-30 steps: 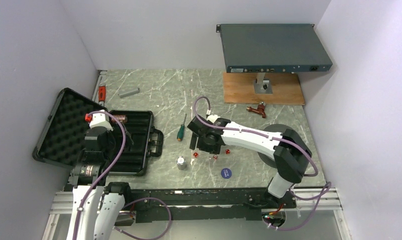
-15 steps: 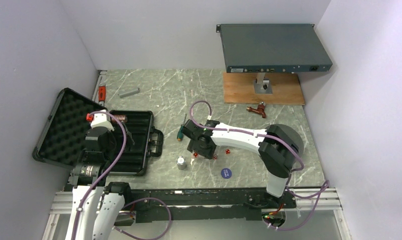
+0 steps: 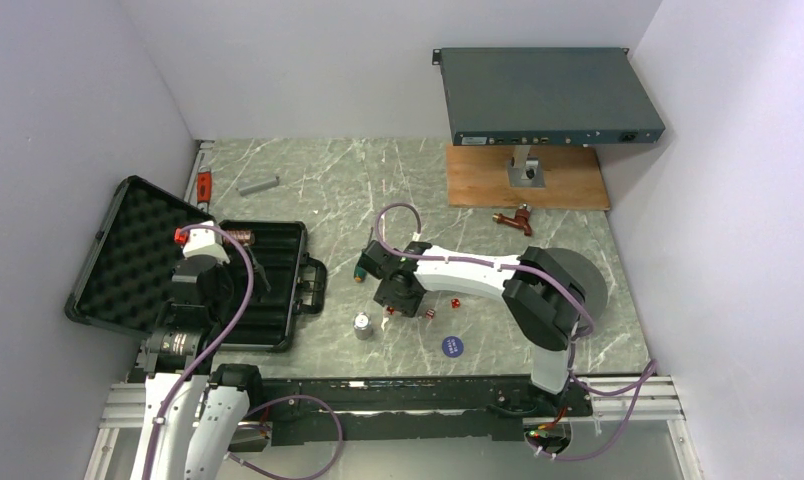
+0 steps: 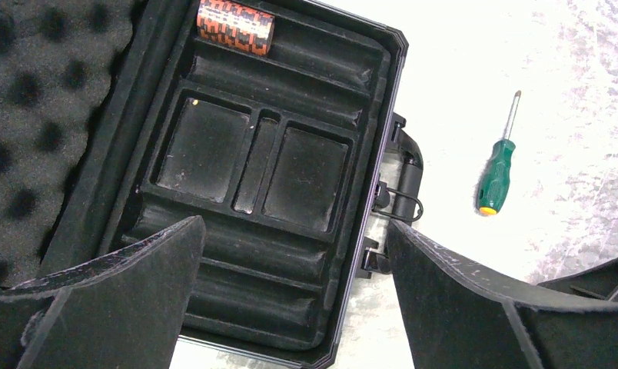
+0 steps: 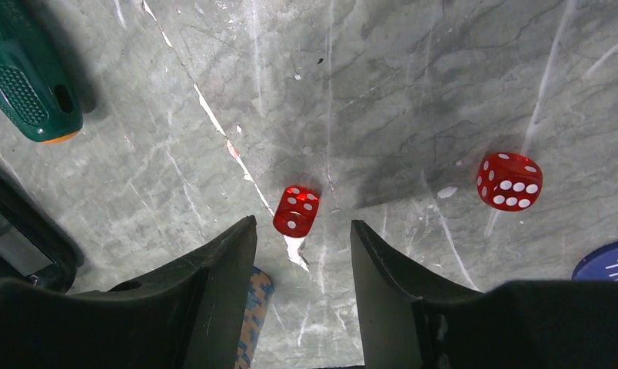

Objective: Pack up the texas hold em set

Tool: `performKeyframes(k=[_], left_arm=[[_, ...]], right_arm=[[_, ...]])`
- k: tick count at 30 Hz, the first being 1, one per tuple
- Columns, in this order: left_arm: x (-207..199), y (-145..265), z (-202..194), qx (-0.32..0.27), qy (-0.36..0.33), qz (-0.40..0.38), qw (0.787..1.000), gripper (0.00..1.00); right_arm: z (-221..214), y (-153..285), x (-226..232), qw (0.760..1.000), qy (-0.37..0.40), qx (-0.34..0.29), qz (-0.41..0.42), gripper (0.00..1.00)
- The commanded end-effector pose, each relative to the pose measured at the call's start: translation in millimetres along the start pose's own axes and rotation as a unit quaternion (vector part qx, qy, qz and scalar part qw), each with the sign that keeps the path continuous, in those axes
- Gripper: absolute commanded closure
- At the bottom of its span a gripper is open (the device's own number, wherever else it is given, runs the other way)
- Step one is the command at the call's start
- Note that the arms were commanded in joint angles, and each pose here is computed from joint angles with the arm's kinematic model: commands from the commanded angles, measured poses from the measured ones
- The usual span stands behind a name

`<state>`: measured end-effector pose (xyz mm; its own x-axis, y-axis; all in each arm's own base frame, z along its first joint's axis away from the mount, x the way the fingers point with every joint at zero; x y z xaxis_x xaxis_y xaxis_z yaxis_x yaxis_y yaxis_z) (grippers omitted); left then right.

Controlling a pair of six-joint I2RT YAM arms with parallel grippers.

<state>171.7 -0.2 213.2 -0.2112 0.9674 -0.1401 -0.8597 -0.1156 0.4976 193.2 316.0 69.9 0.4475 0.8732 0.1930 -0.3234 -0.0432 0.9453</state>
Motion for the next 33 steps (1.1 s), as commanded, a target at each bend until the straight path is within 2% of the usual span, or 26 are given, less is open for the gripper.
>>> performKeyframes(k=[1, 5, 11, 29, 33], left_arm=[[-1, 1, 7, -0.020, 0.003, -0.002, 1.000, 0.06], [-2, 0, 7, -0.019, 0.002, -0.003, 1.000, 0.06], [-2, 0, 7, -0.019, 0.002, -0.003, 1.000, 0.06], [-1, 0, 6, -0.017, 0.002, 0.000, 1.000, 0.06], [-1, 0, 6, -0.018, 0.001, 0.000, 1.000, 0.06]], right_arm=[[5, 4, 16, 0.999, -0.019, -0.013, 0.023, 0.49], [7, 2, 16, 0.999, -0.020, -0.016, 0.020, 0.51], [7, -3, 15, 1.000, -0.017, -0.013, 0.020, 0.62], [8, -10, 11, 1.000, -0.005, -0.016, 0.009, 0.67], [8, -11, 11, 1.000, 0.000, -0.014, 0.009, 0.76]])
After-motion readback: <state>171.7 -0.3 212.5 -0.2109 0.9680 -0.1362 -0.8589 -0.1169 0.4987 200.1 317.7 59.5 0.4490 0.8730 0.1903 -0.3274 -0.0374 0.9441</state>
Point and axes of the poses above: each gripper's point midway between its finger pads, its own y axis back along the fingers, its own x axis along the line the jaws close on, z = x × y, the point moved 4 cm from there along y, back along the fingers, and after that the axes turned 3 degrees about -y, right-handed, at the moved point
